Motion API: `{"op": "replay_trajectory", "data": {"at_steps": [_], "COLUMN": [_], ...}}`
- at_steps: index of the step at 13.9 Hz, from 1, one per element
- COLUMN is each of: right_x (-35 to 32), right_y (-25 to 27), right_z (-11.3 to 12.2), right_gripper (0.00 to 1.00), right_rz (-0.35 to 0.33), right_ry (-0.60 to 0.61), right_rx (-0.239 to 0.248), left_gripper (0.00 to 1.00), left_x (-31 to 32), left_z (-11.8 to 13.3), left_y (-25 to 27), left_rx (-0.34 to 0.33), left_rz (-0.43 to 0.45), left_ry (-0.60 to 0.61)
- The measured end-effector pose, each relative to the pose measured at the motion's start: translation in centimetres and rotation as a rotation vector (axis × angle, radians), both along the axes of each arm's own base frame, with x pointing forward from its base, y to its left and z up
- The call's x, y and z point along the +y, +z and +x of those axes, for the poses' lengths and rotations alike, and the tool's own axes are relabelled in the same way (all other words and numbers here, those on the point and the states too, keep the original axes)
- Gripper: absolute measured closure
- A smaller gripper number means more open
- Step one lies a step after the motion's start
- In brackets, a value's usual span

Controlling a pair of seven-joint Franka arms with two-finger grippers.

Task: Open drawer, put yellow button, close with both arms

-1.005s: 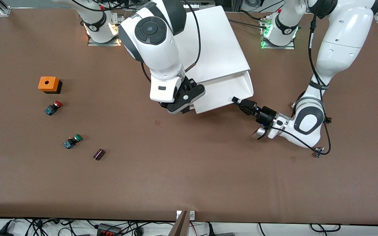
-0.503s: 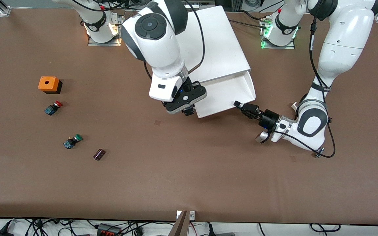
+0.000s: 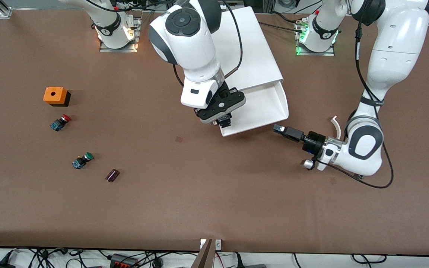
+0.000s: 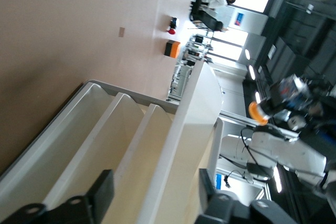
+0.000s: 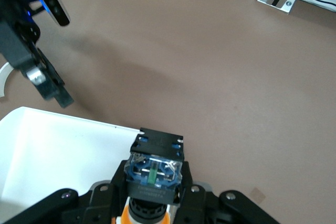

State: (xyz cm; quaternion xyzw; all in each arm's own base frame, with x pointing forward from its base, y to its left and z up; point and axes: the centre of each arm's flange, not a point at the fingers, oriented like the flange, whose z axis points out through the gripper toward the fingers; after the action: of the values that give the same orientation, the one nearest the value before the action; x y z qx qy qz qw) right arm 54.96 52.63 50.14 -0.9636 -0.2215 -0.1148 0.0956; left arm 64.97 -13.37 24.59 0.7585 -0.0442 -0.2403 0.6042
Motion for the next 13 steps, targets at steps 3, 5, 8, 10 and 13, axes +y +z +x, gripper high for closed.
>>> {"op": "replay_trajectory", "data": {"at_steps": [3,5,8,10,13], "right_x": [4.1,6.1,6.8,7.1,7.0], "right_y": [-2.3,-4.3,-5.3,-5.8,-6.8], "right_z": [-3.1,-4.6,-4.9,-5.1,-5.4], "right_gripper": [0.59,0.59,0.59,0.59,0.59], "right_rz": [0.011,0.006,0.008,0.006,-0.027], "right_ry": [-0.01,0.0,0.003,-0.015,-0.058], "right_rx": [0.022,0.033,0.033,0.044,0.088], "left_gripper": [0.0,0.0,0.0,0.0,0.0], "left_x": [1.3,2.7,5.1,6.7,8.2], "left_z": [1.2,1.4,1.7,2.2,3.0], "left_y": [6.2,9.2,11.9,13.9,17.5], "left_rx": [0.02,0.012,-0.027,-0.069,-0.172], "left_rz": [0.224,0.425,0.678,0.842,1.047], "left_ry": [-0.038,-0.067,-0.087,-0.089,-0.098]}}
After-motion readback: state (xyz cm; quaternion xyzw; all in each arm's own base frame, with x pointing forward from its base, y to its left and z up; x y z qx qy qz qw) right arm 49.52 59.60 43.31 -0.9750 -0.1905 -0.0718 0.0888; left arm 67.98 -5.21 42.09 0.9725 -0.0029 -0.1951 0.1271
